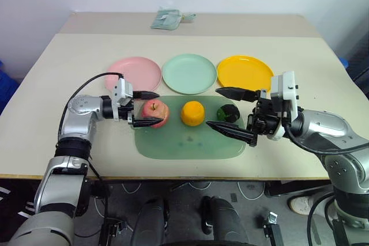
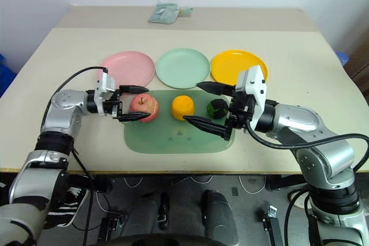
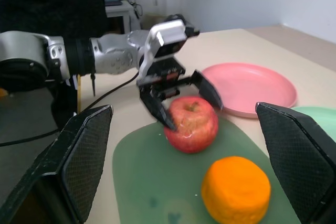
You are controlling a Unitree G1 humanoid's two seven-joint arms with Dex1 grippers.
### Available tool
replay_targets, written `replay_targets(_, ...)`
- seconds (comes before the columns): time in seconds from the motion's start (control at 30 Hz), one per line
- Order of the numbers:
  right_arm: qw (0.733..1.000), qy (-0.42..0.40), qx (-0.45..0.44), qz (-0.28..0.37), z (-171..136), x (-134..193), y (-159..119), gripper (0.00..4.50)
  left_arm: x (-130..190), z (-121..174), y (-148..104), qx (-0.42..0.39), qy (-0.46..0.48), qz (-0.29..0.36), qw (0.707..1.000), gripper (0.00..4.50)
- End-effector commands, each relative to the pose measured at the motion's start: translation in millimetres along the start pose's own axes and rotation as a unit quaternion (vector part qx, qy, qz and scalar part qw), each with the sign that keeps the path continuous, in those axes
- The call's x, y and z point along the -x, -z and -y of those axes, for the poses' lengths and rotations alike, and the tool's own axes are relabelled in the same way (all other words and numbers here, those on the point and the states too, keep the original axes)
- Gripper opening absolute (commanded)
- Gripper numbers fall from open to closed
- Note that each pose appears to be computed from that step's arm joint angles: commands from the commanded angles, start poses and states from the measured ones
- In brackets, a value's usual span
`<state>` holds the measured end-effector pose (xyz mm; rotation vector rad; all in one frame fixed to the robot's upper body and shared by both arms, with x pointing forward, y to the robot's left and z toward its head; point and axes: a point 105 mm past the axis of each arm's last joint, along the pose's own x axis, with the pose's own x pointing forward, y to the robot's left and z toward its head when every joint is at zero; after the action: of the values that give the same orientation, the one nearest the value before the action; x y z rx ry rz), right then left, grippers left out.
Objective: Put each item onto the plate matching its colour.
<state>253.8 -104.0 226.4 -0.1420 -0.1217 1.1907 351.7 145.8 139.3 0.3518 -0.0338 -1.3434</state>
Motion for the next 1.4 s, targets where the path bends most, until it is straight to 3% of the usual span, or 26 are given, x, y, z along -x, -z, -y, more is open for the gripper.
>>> replay_targets(0.03,0.999,-0.001,0.03,0.016,-3.9,3.1,-14.3,4.49,-0.6,0.0,3.4,0.004,0.008,-0.013,1.0,4.26)
replay_targets(0.13,0.999,0.002,0.033,0.014,-2.6,4.4,-14.2,4.5,0.5,-0.5,4.2,-0.014,0.0,-0.012,1.0,3.41)
replay_targets(0.3,0.999,0.011,0.044,0.014,2.3,4.7,-16.0,4.5,6.9,-19.4,-14.4,0.003,-0.059,0.052,0.997,3.41)
replay_targets(0.43,0.993,0.08,0.078,0.028,28.1,3.7,-22.8,4.5,13.8,-37.7,-35.3,0.012,-0.113,0.099,0.989,3.41)
replay_targets(0.5,0.99,0.114,0.077,0.031,42.9,4.0,-24.2,4.5,18.4,-54.3,-42.2,-0.004,-0.172,0.097,0.98,3.41)
replay_targets(0.67,0.991,0.103,0.078,0.026,43.9,-1.4,-21.1,4.5,32.7,-97.8,-50.7,-0.016,-0.334,0.088,0.938,3.41)
replay_targets(0.83,0.986,0.145,0.082,0.029,63.4,-1.4,-22.0,4.5,37.2,-117.2,-42.2,0.021,-0.424,0.09,0.901,3.41)
replay_targets(0.97,0.987,0.134,0.085,0.031,60.8,-3.8,-24.8,4.5,41.2,-123.4,-27.3,0.028,-0.474,0.056,0.878,3.41)
replay_targets(1.23,0.987,0.132,0.084,0.024,56.7,-1.2,-21.4,4.5,55.0,-126.9,-21.3,0.04,-0.494,0.042,0.867,3.41)
replay_targets(1.27,0.987,0.131,0.084,0.024,56.3,-1.3,-21.3,4.5,56.9,-127.2,-20.4,0.039,-0.496,0.036,0.867,4.11)
replay_targets(1.3,0.987,0.131,0.085,0.025,56.0,-1.3,-21.5,4.5,58.9,-127.8,-22.4,0.028,-0.5,0.034,0.865,4.43)
replay_targets(1.4,0.988,0.128,0.084,0.025,55.2,-1.5,-21.7,4.5,63.0,-129.5,-33.3,0.014,-0.503,0.055,0.862,4.48)
